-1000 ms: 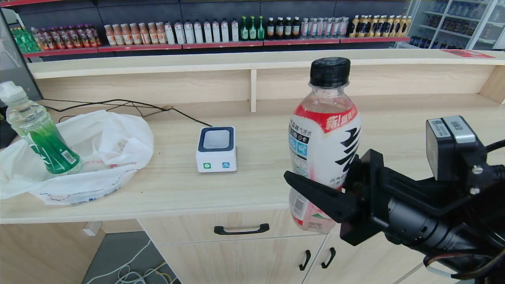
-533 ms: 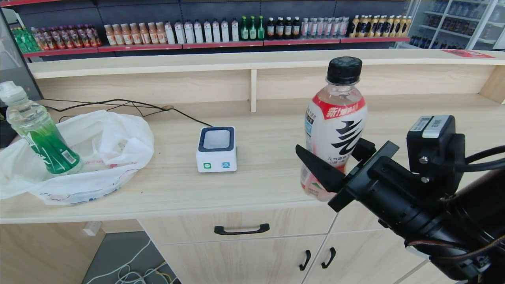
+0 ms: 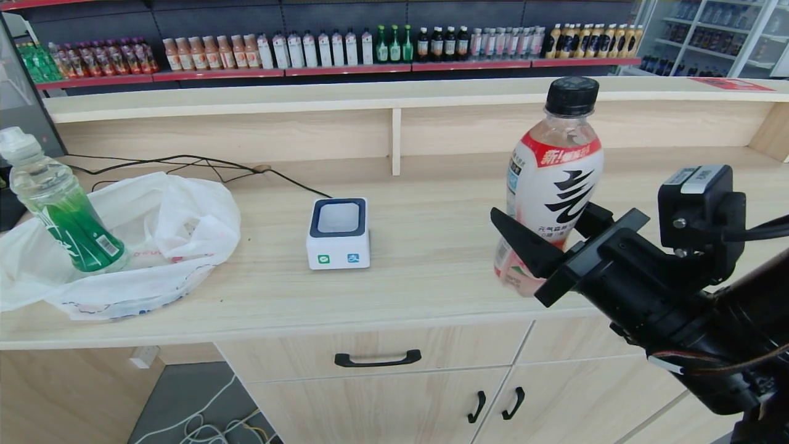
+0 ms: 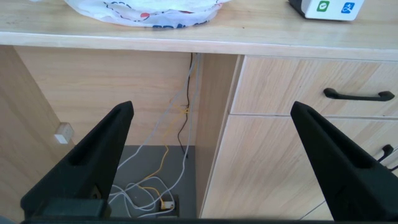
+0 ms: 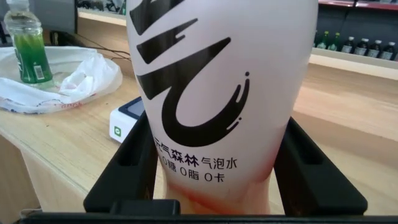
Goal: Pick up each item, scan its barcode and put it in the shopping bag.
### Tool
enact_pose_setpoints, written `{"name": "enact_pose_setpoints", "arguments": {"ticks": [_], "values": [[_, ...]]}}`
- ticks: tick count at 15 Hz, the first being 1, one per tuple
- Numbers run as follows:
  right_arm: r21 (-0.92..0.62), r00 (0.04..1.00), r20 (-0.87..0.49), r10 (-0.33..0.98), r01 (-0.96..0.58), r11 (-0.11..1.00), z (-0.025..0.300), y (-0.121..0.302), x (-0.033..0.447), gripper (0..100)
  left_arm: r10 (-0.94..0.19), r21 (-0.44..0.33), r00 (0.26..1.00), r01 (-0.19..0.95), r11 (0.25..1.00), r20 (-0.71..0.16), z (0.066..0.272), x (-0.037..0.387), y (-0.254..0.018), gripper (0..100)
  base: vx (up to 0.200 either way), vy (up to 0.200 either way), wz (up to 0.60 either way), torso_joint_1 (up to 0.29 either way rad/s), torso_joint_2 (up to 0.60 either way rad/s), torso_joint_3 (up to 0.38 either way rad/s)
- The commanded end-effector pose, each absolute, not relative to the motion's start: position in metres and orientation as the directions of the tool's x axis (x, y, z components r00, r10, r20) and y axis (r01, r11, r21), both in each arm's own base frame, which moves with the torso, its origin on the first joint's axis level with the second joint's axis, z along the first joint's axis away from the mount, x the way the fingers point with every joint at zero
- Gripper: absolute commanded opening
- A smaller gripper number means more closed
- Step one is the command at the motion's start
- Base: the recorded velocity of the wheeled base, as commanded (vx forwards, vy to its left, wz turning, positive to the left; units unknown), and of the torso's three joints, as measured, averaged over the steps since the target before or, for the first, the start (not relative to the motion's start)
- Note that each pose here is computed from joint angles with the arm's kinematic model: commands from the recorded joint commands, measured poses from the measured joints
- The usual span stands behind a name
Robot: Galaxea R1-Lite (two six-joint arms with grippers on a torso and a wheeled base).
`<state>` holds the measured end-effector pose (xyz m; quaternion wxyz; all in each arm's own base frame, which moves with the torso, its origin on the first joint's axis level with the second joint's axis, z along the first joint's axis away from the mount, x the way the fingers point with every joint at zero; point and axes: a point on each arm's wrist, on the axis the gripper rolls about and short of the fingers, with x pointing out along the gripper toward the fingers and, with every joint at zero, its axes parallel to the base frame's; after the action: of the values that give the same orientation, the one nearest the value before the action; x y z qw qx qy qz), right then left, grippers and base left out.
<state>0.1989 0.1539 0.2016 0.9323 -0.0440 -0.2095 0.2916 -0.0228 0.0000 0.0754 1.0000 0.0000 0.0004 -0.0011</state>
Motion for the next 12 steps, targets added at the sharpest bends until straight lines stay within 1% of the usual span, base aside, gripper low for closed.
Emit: {"name": "enact_pose_setpoints", "arguments": {"ticks": [1, 8, 12], "values": [[-0.204, 0.741, 0.371, 0.559, -0.523, 0.828, 0.2032, 0.1529, 0.1982, 0, -0.002, 0.000, 1.000, 0.002, 1.000, 0.000, 0.0755, -0.0228, 0.0000, 100, 0.000, 0.000, 0.00, 0.000, 0.00, 0.000], [-0.202, 0.735, 0.390, 0.555, -0.520, 0.830, 0.2077, 0.1552, 0.2012, 0, -0.002, 0.000, 1.000, 0.002, 1.000, 0.000, 0.0755, -0.0228, 0.0000, 100, 0.000, 0.000, 0.00, 0.000, 0.00, 0.000], [-0.203, 0.735, 0.390, 0.555, -0.519, 0.830, 0.2078, 0.1544, 0.2001, 0, -0.002, 0.000, 1.000, 0.002, 1.000, 0.000, 0.0755, -0.0228, 0.0000, 100, 0.000, 0.200, 0.00, 0.004, 0.00, 0.004]]}}
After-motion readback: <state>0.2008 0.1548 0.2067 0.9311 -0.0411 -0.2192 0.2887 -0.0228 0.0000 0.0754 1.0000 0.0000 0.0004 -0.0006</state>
